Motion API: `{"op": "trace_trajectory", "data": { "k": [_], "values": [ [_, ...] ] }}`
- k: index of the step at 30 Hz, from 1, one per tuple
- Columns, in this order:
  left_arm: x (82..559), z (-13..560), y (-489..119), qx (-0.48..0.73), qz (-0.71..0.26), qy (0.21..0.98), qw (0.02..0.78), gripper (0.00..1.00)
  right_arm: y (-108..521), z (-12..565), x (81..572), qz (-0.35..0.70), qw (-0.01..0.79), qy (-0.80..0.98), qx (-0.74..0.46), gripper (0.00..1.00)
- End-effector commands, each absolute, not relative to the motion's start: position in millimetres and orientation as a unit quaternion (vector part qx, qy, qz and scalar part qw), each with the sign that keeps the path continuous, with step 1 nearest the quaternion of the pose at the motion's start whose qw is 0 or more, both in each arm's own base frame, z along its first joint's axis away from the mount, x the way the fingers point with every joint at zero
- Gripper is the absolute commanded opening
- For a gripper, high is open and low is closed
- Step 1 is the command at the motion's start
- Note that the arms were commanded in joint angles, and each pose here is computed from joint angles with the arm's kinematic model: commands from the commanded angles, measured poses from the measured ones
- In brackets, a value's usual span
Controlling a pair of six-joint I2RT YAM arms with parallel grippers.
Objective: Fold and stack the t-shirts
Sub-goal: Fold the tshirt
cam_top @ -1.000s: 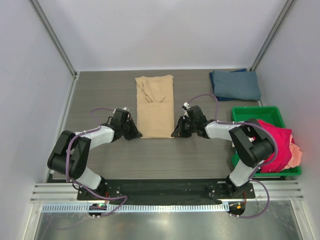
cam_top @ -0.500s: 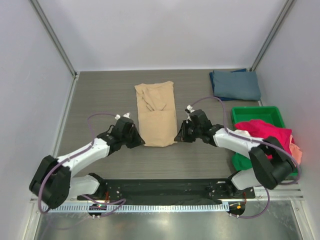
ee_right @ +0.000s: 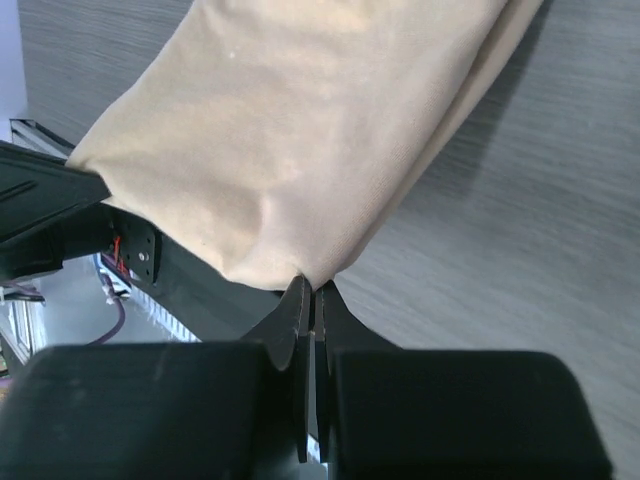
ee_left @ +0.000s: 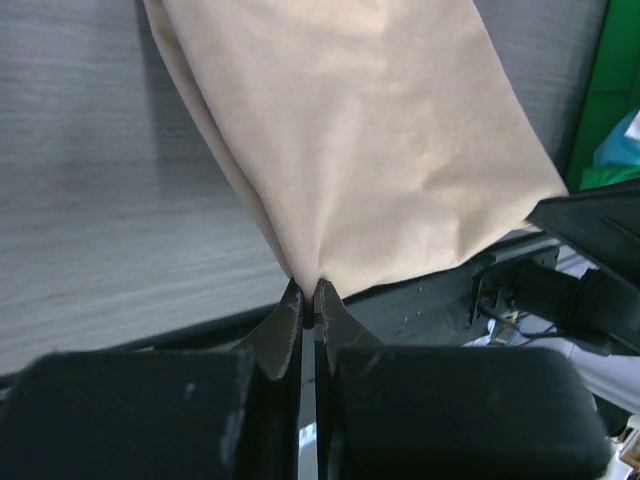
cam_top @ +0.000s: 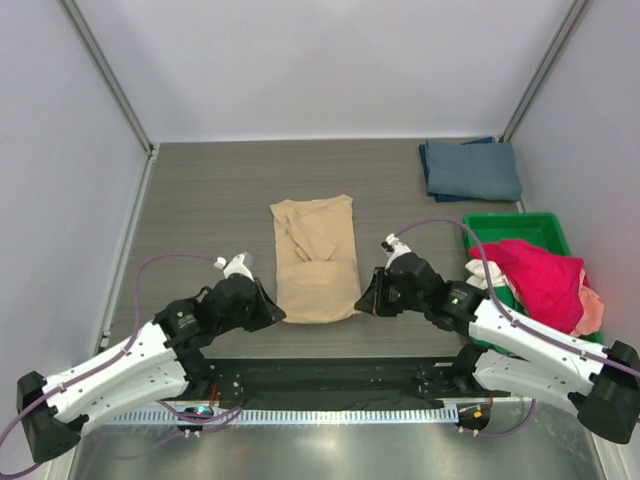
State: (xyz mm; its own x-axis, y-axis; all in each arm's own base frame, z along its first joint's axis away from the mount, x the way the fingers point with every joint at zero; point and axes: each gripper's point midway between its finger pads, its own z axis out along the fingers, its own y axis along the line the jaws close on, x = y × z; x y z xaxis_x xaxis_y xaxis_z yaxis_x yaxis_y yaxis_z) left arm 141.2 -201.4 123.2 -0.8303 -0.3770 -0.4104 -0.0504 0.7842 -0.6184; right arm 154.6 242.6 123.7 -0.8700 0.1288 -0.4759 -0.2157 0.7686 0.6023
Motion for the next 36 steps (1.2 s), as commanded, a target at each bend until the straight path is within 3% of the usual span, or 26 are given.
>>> {"op": "trace_trajectory", "data": {
  "k": [1,10,15,36],
  "values": [
    [135,137,-185,-0.145,-0.277,0.908,0.28,0.0,231,145,161,0.311,0.285,0.906,0.023,0.01],
    [172,212,-171,-0.128,-0.221,0.889,0.38,0.0,215,211,205,0.216,0.369,0.903,0.033,0.01],
    [197,231,-173,-0.113,-0.183,0.885,0.414,0.0,213,218,238,0.177,0.378,0.908,0.029,0.01],
    [333,199,-164,-0.144,-0.177,0.912,0.339,0.0,212,187,350,0.141,0.328,0.934,0.024,0.01]
  ]
}}
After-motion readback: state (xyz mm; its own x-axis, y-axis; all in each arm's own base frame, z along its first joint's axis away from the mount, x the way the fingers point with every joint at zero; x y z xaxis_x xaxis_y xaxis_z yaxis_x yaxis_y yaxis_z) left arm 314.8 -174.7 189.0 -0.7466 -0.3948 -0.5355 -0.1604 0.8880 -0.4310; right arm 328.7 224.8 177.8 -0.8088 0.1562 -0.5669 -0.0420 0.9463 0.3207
